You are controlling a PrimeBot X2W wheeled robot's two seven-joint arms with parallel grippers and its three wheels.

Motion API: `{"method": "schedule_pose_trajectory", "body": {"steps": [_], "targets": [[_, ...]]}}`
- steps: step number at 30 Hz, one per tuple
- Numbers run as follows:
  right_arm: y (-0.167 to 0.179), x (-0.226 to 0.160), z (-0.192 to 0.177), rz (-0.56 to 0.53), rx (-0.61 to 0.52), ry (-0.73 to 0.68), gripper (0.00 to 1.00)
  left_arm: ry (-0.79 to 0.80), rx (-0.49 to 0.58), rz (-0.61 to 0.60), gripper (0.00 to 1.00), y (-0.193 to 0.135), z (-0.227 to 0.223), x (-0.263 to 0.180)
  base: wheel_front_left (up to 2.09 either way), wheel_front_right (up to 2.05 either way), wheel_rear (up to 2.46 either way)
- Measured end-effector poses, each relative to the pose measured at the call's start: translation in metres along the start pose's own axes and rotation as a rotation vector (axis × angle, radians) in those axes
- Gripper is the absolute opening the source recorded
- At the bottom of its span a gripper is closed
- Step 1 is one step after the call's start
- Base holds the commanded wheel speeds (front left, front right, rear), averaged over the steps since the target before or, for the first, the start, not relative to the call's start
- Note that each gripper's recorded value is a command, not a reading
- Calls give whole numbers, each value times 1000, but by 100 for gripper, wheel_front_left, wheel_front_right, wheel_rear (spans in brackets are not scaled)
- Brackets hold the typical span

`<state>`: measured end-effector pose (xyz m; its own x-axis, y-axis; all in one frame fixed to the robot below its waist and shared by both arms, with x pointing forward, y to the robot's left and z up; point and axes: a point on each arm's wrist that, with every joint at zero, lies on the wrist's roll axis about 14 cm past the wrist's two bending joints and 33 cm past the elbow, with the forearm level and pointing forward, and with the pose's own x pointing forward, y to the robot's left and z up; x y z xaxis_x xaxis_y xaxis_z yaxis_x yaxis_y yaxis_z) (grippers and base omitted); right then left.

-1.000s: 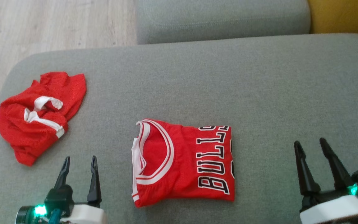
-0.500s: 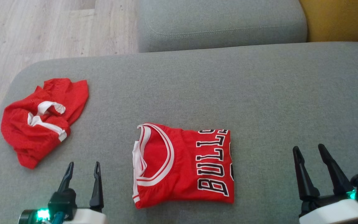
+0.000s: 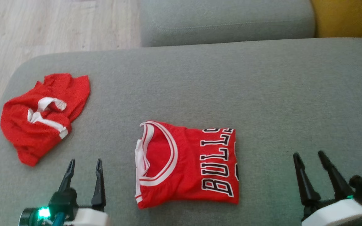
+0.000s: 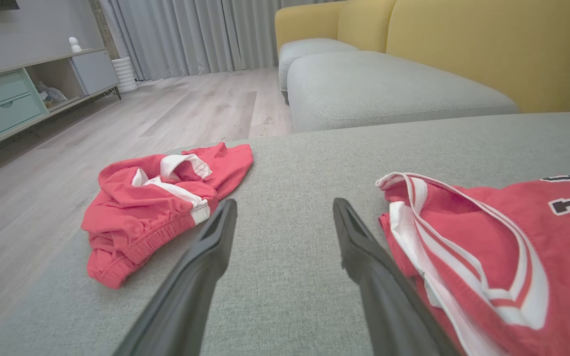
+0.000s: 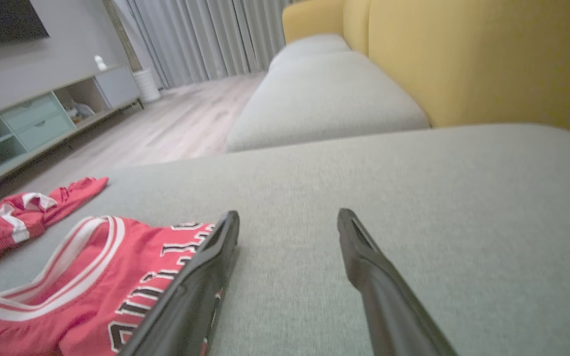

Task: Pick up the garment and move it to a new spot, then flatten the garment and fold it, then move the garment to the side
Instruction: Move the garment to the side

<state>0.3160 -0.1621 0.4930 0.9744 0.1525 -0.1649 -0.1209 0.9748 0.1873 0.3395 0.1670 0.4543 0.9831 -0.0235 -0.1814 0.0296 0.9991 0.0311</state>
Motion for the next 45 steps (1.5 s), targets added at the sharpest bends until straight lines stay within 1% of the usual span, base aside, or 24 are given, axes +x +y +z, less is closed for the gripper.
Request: {"method": "schedule_pose_trajectory", "body": {"steps": [3,5,9,12,15,19,20,21,22,25,29,32,37,42,45], "targets": [[-1,4,-26,4,15,108,100,-24,-4,3,100,1,6,4,0,0,0],[5,8,-47,30,31,184,100,-45,-5,9,100,3,12,8,0,0,0],[33,25,-85,131,82,322,100,-91,-15,32,100,7,24,18,0,0,0],[56,43,-101,206,111,383,100,-95,-20,48,100,10,22,20,0,0,0],[72,58,-117,259,122,454,100,-94,-26,71,100,15,19,19,0,0,0],[81,67,-138,295,124,564,100,-104,-37,93,100,19,20,23,0,0,0],[83,70,-139,304,127,582,69,-107,-40,97,100,20,21,24,0,0,0],[84,72,-141,314,123,602,24,-111,-41,104,100,21,21,24,0,0,0],[86,75,-141,323,119,613,0,-110,-43,111,100,23,21,24,0,0,0],[85,79,-139,337,98,615,0,-107,-49,122,100,24,18,23,0,0,0],[75,82,-126,324,70,552,0,-104,-48,113,100,21,17,25,0,0,0],[48,82,-109,269,28,493,0,-116,-49,90,100,14,20,29,0,0,0],[-1,68,-87,161,-32,441,0,-128,-54,20,100,-9,24,40,0,0,0],[-38,52,-69,62,-30,411,0,-123,-60,-77,100,-41,24,52,0,0,0],[-61,50,-53,6,-43,383,0,-128,-67,-140,100,-63,27,61,0,0,0]]}}
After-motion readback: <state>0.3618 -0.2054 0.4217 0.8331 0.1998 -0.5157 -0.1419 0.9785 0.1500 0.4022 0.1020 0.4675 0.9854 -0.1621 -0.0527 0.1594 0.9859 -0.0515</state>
